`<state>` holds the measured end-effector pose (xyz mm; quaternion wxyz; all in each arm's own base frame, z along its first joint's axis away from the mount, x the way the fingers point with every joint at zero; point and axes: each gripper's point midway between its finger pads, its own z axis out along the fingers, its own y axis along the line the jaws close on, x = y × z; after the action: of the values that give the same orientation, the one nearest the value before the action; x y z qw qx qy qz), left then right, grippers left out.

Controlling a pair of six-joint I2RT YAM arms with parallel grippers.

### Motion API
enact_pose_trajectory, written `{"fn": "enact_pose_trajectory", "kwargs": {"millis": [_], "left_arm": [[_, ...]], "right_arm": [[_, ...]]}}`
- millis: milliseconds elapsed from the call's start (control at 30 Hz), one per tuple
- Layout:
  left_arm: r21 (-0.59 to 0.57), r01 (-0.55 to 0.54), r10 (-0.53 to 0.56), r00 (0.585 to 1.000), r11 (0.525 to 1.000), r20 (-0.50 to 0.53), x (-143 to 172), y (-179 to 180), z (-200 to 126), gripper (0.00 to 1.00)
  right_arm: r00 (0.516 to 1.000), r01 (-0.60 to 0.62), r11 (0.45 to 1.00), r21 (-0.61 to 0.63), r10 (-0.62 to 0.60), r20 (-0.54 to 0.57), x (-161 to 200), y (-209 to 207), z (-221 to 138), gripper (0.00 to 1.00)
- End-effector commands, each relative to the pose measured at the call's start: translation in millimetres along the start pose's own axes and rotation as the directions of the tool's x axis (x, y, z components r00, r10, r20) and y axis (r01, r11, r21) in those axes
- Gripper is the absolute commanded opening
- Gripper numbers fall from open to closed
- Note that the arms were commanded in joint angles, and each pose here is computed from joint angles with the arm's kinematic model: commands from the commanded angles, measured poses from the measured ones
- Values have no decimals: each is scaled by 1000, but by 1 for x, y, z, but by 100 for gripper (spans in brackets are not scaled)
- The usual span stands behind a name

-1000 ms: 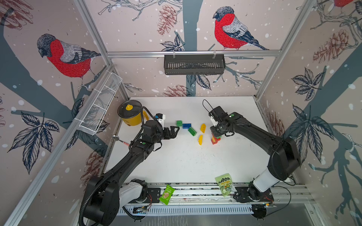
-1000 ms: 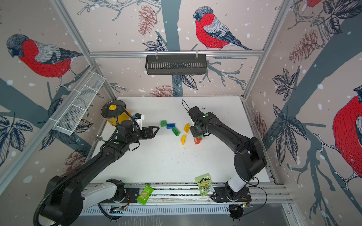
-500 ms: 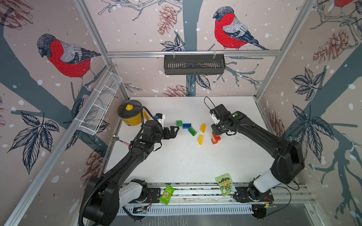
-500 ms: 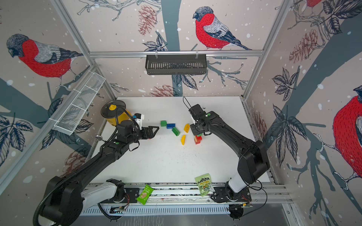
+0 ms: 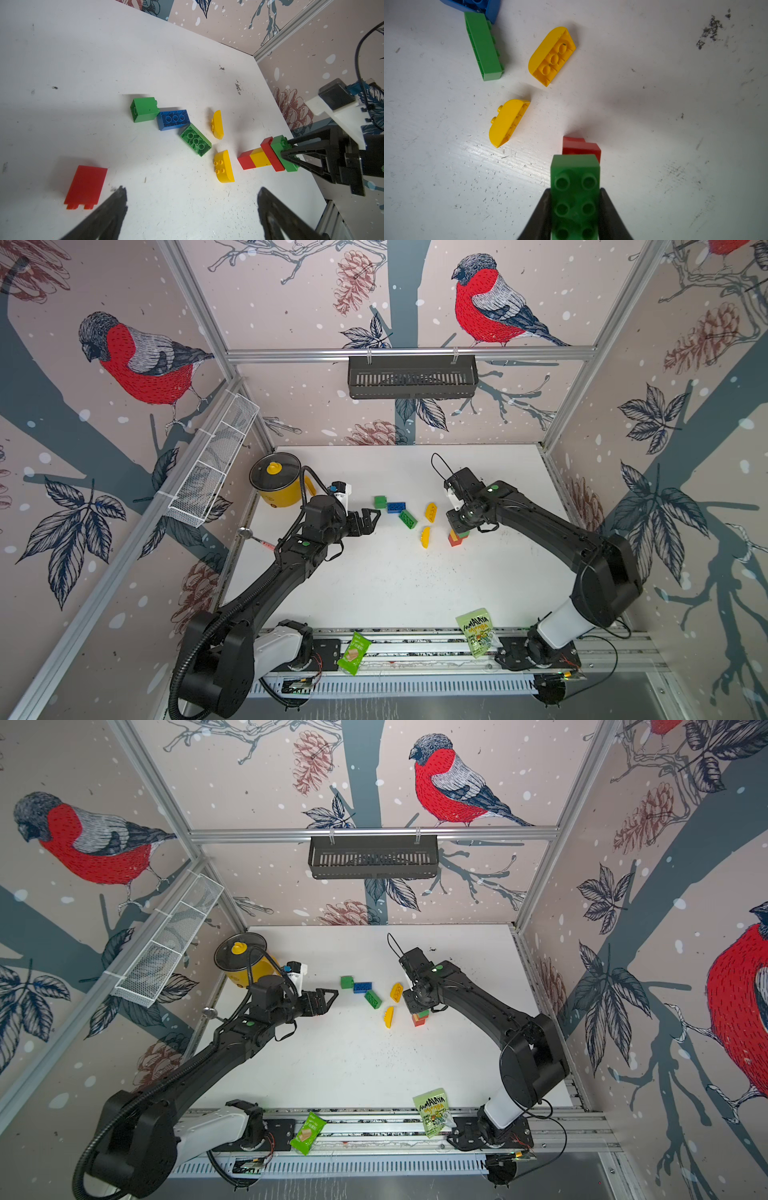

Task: Assemble an ice cream with lego
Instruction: Assemble the lego brick with the lego brick.

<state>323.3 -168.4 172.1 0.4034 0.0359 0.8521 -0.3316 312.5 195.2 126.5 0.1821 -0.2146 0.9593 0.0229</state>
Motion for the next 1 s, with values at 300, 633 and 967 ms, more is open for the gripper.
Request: {"fn": "enact_pose_trajectory", "kwargs": {"millis": [300, 633, 967], "left_arm": [[15, -25, 25, 1000, 1000, 10, -4, -4, 1, 97], [17, -25, 25, 1000, 1000, 7, -3, -4, 1, 97], [10, -26, 26, 1000, 1000, 9, -2, -3, -1, 97]], "right_arm": [[999, -40, 999, 27, 41, -35, 9, -6, 3, 24], [991, -94, 996, -1, 94, -94, 26, -7, 23, 24], [982, -73, 997, 33, 78, -172, 44, -13, 35, 21]]}}
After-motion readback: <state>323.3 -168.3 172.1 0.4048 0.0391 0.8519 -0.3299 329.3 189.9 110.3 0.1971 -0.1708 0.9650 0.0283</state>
